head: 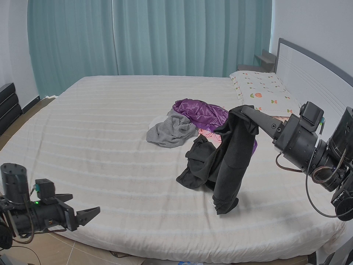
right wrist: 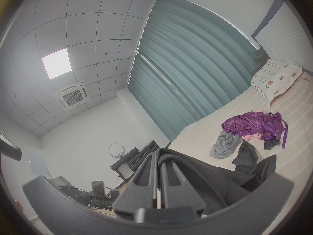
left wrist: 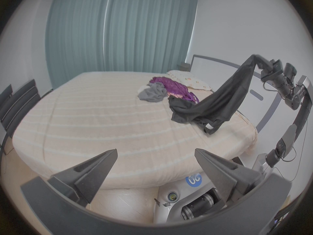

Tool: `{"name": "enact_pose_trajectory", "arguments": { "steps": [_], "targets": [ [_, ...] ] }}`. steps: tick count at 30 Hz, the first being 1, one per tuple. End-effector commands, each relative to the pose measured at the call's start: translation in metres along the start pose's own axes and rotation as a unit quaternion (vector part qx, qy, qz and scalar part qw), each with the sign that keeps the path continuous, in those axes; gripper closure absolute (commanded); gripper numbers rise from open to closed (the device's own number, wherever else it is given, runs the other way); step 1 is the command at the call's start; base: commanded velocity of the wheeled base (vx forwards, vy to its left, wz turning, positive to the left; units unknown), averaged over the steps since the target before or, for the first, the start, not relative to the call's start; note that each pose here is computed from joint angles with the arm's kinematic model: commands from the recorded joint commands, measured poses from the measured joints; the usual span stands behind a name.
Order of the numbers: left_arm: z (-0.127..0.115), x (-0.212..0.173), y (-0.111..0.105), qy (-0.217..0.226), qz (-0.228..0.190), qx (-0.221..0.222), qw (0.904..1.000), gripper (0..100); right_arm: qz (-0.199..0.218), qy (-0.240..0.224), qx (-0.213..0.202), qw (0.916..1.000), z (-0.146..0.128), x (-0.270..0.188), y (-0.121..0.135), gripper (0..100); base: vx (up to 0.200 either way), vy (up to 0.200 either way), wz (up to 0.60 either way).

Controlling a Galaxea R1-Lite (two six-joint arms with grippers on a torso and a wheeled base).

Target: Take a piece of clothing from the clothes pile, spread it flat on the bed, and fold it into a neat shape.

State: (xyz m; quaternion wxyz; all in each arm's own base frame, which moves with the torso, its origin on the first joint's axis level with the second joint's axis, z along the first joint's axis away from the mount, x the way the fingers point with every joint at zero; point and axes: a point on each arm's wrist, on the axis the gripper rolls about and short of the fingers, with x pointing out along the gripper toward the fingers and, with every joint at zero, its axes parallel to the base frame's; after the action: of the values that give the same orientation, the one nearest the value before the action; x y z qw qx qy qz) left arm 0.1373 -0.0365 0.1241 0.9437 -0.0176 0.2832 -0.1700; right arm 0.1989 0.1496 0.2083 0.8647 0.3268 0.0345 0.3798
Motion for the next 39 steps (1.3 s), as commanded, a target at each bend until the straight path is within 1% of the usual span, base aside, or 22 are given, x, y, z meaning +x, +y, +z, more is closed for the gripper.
{"name": "enact_pose_trajectory", "arguments": {
  "steps": [1, 2, 3, 4, 5, 6, 9, 10, 14, 15, 19, 27, 29, 30, 31, 32, 34, 39],
  "targets": [
    [-0.018, 0.113, -0.026, 0.127, -0.061, -0.004, 0.9901, 0, 0.010, -0.019, -0.008, 0.9997, 0.010, 0.016, 0.002, 100, 0.000, 0.000, 0.00],
    [-0.018, 0.121, -0.033, 0.129, -0.068, -0.015, 0.9891, 0, 0.013, -0.020, -0.008, 0.9997, 0.010, 0.017, 0.003, 100, 0.000, 0.000, 0.00],
    [-0.018, 0.121, -0.033, 0.129, -0.068, -0.015, 0.9891, 0, 0.013, -0.021, -0.008, 0.9997, 0.011, 0.016, 0.004, 100, 0.000, 0.000, 0.00],
    [-0.020, 0.135, -0.045, 0.135, -0.082, -0.027, 0.9871, 0, 0.016, -0.021, -0.008, 0.9996, 0.010, 0.017, 0.005, 100, 0.000, 0.000, 0.00],
    [-0.020, 0.135, -0.045, 0.135, -0.082, -0.027, 0.9871, 0, 0.016, -0.021, -0.008, 0.9996, 0.010, 0.017, 0.005, 100, 0.000, 0.000, 0.00],
    [-0.019, 0.150, -0.057, 0.127, -0.098, -0.034, 0.9865, 0, 0.018, -0.023, -0.013, 0.9995, 0.011, 0.016, 0.006, 100, 0.000, 0.000, 0.00],
    [-0.020, 0.166, -0.069, 0.116, -0.112, -0.034, 0.9863, 0, 0.020, -0.025, -0.020, 0.9993, 0.011, 0.016, 0.007, 100, 0.000, 0.000, 0.00],
    [-0.023, 0.177, -0.073, 0.116, -0.112, -0.031, 0.9865, 0, 0.021, -0.024, -0.021, 0.9993, 0.010, 0.017, 0.008, 100, 0.000, 0.000, 0.00],
    [-0.030, 0.198, -0.077, 0.112, -0.107, -0.026, 0.9876, 0, 0.030, -0.023, -0.023, 0.9990, 0.008, 0.016, 0.013, 100, 0.000, 0.000, 0.00],
    [-0.033, 0.210, -0.079, 0.105, -0.100, -0.024, 0.9891, 0, 0.037, -0.021, -0.025, 0.9988, 0.008, 0.016, 0.017, 100, 0.000, 0.000, 0.00],
    [-0.035, 0.237, -0.082, 0.085, -0.092, -0.021, 0.9919, 0, 0.048, -0.009, -0.031, 0.9984, 0.000, 0.016, 0.023, 100, 0.000, 0.000, 0.00],
    [-0.032, 0.285, -0.092, 0.055, -0.096, 0.003, 0.9939, 0, 0.051, -0.013, -0.035, 0.9980, 0.002, 0.016, 0.025, 100, 0.000, 0.000, 0.00],
    [-0.032, 0.286, -0.092, 0.054, -0.096, 0.003, 0.9939, 0, 0.051, -0.013, -0.035, 0.9980, 0.002, 0.016, 0.025, 100, 0.000, 0.000, 0.00],
    [-0.032, 0.303, -0.096, 0.042, -0.096, 0.008, 0.9945, 0, 0.052, -0.015, -0.035, 0.9979, 0.003, 0.015, 0.025, 100, 0.000, 0.000, 0.00],
    [-0.031, 0.311, -0.098, 0.033, -0.091, 0.009, 0.9953, 0, 0.052, -0.015, -0.035, 0.9979, 0.003, 0.015, 0.025, 100, 0.000, 0.000, 0.00],
    [-0.031, 0.312, -0.098, 0.031, -0.089, 0.010, 0.9955, 0, 0.052, -0.015, -0.035, 0.9979, 0.003, 0.015, 0.025, 100, 0.000, 0.000, 0.00],
    [-0.028, 0.327, -0.101, 0.012, -0.079, 0.012, 0.9967, 0, 0.049, -0.016, -0.035, 0.9981, 0.003, 0.015, 0.024, 100, 0.000, 0.000, 0.00],
    [-0.014, 0.346, -0.105, -0.013, -0.080, 0.008, 0.9967, 0, 0.047, -0.015, -0.035, 0.9982, 0.003, 0.015, 0.023, 100, 0.000, 0.000, 0.00]
  ]
}}
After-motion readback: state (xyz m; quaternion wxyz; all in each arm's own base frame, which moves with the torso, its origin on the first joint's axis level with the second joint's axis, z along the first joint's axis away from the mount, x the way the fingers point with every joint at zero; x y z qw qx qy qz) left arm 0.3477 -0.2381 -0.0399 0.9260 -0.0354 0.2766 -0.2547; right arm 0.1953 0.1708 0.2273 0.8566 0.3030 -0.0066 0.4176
